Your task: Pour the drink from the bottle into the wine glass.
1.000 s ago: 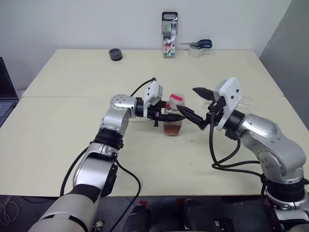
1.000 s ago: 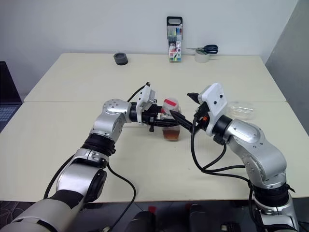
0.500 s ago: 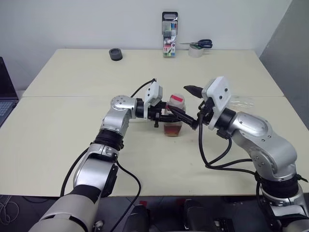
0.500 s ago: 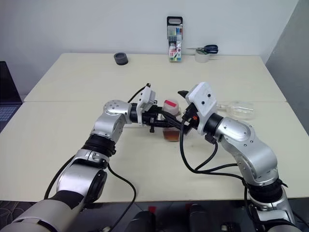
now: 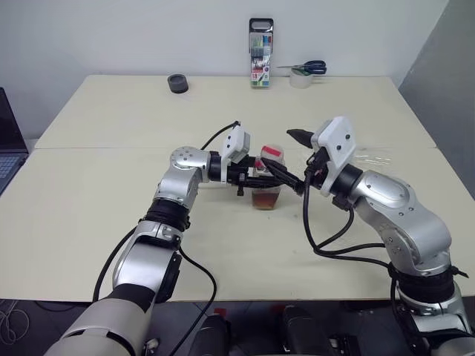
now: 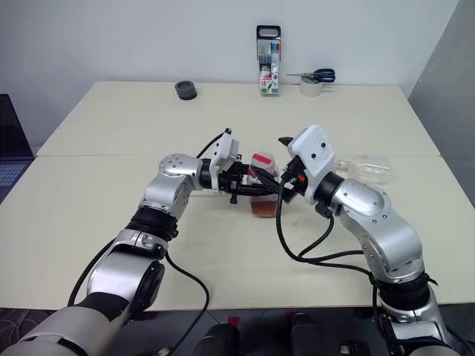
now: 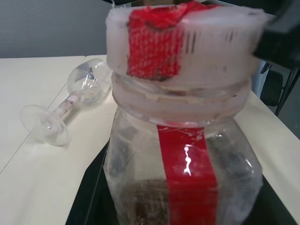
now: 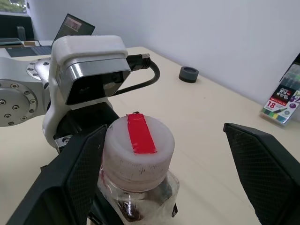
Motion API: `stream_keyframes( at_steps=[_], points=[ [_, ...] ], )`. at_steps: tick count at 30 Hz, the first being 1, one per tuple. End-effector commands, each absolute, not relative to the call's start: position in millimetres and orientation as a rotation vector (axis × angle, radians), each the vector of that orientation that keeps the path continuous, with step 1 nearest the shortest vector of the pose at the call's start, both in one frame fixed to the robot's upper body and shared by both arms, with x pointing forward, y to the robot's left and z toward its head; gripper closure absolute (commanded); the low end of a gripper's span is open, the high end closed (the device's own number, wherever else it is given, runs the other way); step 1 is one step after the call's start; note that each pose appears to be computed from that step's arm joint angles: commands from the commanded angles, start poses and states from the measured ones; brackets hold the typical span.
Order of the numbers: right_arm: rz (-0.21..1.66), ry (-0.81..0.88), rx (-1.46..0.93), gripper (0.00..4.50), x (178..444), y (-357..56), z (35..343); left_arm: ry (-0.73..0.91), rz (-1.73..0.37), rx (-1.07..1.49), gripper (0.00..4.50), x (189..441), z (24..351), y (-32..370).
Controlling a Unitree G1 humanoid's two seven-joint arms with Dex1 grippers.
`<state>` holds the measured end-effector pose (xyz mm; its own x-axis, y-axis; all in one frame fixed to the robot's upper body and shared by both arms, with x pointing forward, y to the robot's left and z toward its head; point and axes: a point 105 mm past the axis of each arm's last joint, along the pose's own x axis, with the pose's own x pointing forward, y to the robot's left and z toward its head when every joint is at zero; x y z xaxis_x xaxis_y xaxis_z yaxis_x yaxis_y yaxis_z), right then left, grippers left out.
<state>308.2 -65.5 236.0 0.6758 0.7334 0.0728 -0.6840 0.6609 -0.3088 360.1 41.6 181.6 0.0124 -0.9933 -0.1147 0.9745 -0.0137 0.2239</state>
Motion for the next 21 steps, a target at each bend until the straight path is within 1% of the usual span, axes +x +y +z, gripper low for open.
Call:
stream_keyframes(
  at_steps=[1, 21],
  points=[
    [0.797, -0.239, -0.253, 0.28, 302.6, -71.6, 247.7, -0.148, -1.577, 0.300, 2.81, 356.6, 194.0, 39.6],
    [0.803, -0.215, -0.257, 0.28, 299.9, -75.8, 244.0, -0.149, -1.575, 0.302, 2.81, 357.1, 193.7, 40.2]
  ],
)
